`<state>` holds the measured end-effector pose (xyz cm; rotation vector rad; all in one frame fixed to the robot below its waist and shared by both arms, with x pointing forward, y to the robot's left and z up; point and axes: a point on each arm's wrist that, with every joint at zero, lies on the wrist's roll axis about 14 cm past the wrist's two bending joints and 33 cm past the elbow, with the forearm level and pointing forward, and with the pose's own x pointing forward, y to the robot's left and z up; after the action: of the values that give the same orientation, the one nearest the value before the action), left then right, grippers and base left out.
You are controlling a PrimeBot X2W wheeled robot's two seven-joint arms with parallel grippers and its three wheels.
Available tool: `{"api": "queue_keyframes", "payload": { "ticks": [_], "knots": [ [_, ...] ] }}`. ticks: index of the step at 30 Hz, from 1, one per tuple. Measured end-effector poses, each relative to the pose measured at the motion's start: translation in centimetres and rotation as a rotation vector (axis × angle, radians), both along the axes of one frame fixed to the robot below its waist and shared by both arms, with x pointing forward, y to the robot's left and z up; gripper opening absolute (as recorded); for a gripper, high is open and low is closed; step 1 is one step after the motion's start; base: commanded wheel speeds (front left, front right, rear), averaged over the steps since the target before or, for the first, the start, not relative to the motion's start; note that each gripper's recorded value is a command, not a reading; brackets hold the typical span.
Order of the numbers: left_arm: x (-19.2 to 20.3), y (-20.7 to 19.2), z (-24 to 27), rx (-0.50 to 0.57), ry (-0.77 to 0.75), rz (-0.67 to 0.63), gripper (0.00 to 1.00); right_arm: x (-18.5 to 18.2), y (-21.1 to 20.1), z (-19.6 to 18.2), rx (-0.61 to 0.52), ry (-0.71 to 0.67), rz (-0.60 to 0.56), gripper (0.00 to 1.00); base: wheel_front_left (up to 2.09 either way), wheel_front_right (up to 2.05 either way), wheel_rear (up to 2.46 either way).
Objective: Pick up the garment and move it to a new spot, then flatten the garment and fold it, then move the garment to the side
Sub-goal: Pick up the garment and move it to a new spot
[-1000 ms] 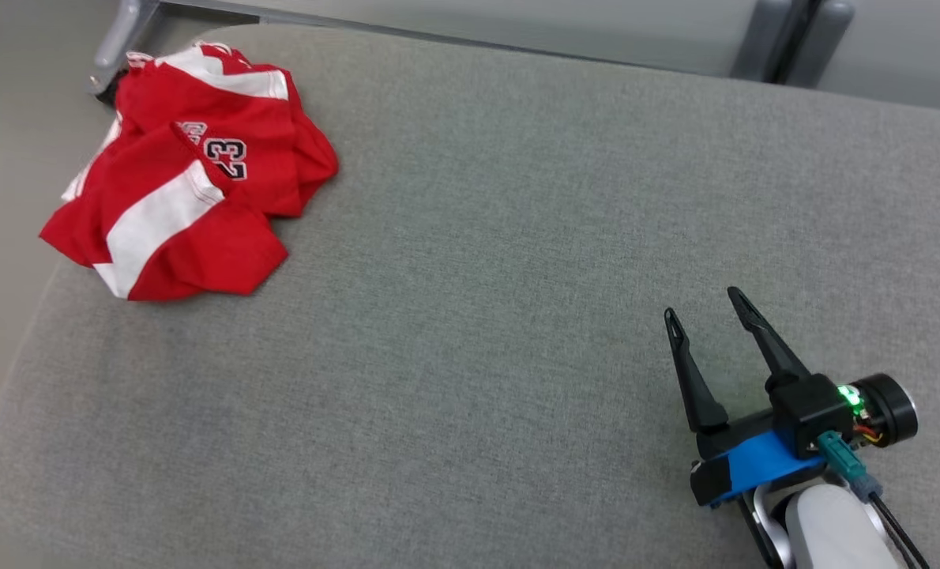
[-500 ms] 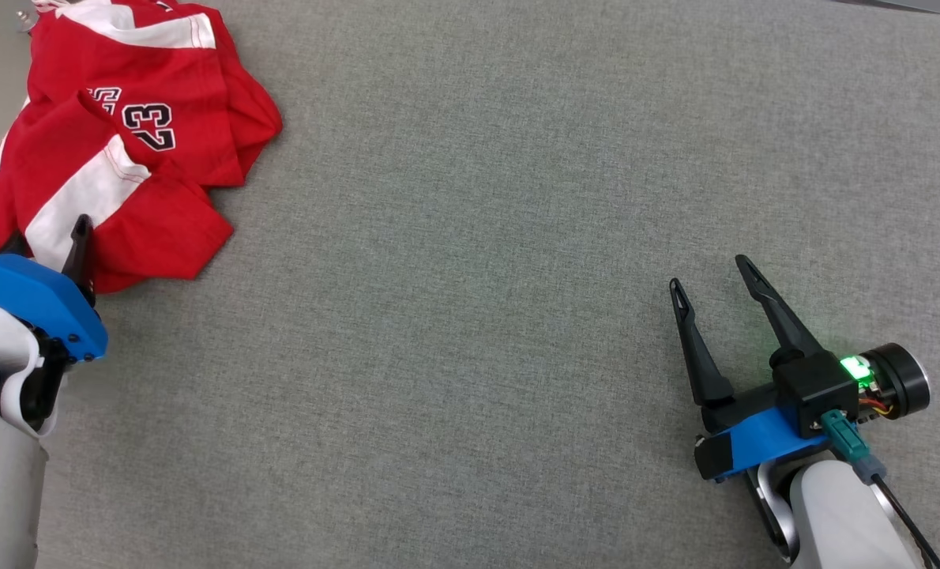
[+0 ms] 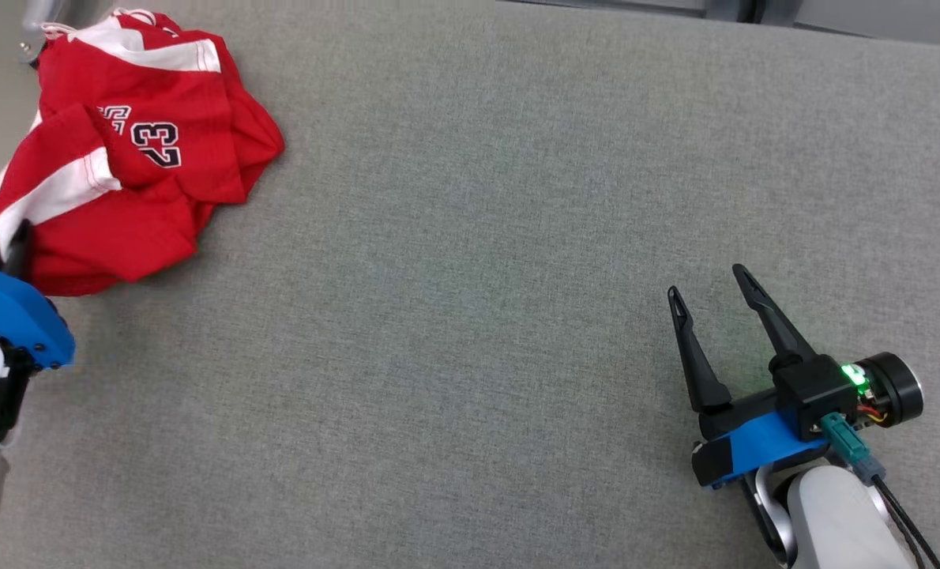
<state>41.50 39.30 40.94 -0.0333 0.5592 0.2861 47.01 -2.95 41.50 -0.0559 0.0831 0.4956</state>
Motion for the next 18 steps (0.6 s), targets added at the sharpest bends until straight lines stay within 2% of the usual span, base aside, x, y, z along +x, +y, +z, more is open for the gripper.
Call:
{"api": "queue_keyframes", "payload": {
  "ticks": [5, 10, 13, 18],
  "knots": [
    [-0.1, 2.6, 5.5, 0.125, -0.127, -0.025, 0.0, -1.0, 0.3, 1.9, 0.03, -0.019, 0.006, 1.0, 0.0, 0.0, 0.0],
    [1.0, 2.3, 12.1, 0.228, -0.272, -0.116, 0.0, -2.3, -0.4, 4.1, 0.055, -0.045, -0.014, 1.0, 0.0, 0.0, 0.0],
    [2.3, 0.4, 16.5, 0.28, -0.369, -0.202, 0.0, -3.1, -1.5, 5.3, 0.068, -0.061, -0.044, 1.0, 0.0, 0.0, 0.0],
    [4.3, -5.4, 22.6, 0.328, -0.511, -0.383, 0.0, -4.5, -4.6, 6.6, 0.07, -0.082, -0.127, 1.0, 0.0, 0.0, 0.0]
  ]
}}
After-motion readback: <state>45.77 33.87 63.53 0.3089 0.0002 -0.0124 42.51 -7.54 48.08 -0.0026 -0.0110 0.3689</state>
